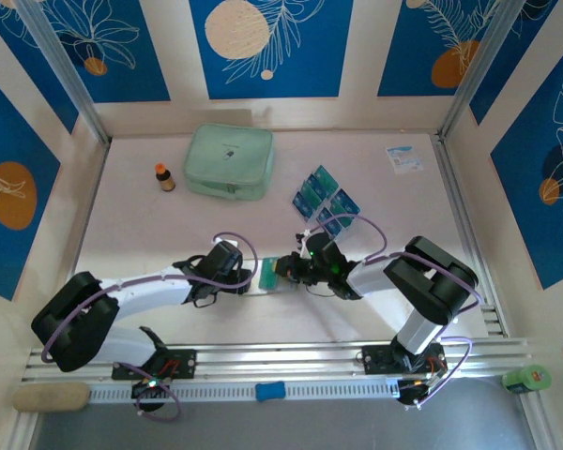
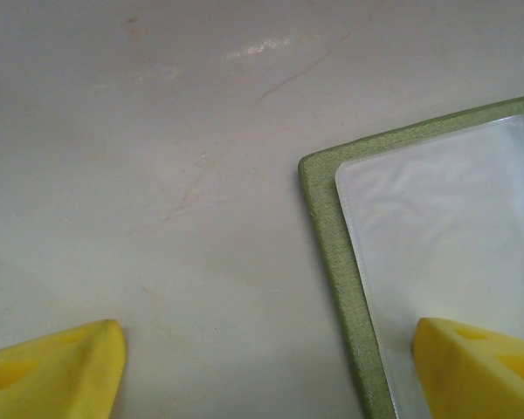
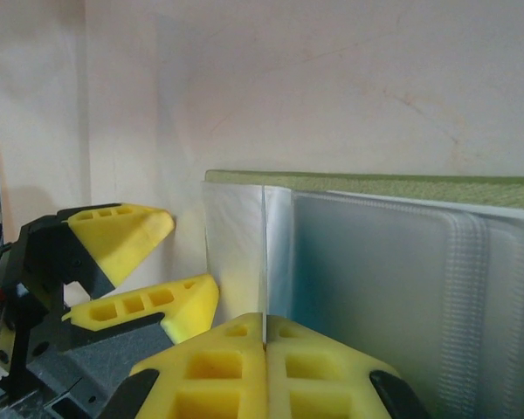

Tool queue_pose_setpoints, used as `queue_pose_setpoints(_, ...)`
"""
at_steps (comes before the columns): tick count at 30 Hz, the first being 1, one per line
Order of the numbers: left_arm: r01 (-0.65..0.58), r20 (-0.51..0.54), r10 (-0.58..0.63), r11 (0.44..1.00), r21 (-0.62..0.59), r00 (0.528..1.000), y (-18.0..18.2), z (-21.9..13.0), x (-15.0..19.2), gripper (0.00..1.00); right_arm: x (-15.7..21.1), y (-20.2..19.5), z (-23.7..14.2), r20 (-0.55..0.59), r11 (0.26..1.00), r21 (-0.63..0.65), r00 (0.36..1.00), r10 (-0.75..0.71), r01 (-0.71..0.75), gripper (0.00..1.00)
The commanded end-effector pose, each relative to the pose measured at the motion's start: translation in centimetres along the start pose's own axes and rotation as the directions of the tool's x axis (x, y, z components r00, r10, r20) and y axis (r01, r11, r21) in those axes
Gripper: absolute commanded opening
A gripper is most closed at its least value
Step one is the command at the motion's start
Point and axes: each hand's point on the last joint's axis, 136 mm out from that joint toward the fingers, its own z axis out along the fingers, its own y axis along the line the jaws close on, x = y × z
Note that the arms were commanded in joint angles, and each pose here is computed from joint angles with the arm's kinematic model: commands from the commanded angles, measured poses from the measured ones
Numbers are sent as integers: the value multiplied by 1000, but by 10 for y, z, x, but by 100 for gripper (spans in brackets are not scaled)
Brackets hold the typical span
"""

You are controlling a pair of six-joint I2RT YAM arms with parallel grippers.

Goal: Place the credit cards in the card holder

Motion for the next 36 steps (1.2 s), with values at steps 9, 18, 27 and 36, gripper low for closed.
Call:
queue_pose_setpoints(9,-6,-7,6,1000,-25,1000,8,0,4,85,13,-7,4,-70,1000,-10,998,6,-7,0)
queue_pose_setpoints(18,-5,-7,5,1000,-26,1000,8,0,3,85,12,-12,-2,-79,1000,15,997,9,-8,15)
queue_pose_setpoints(27,-8,-6,8,1000,-26,1000,8,-1,3,85,10,-15,-5,-91,999,51,996,-1,6,26)
queue_pose_setpoints(36,-7,-6,7,1000,-25,1000,8,0,3,85,5,-22,-10,-84,997,81,996,7,0,26)
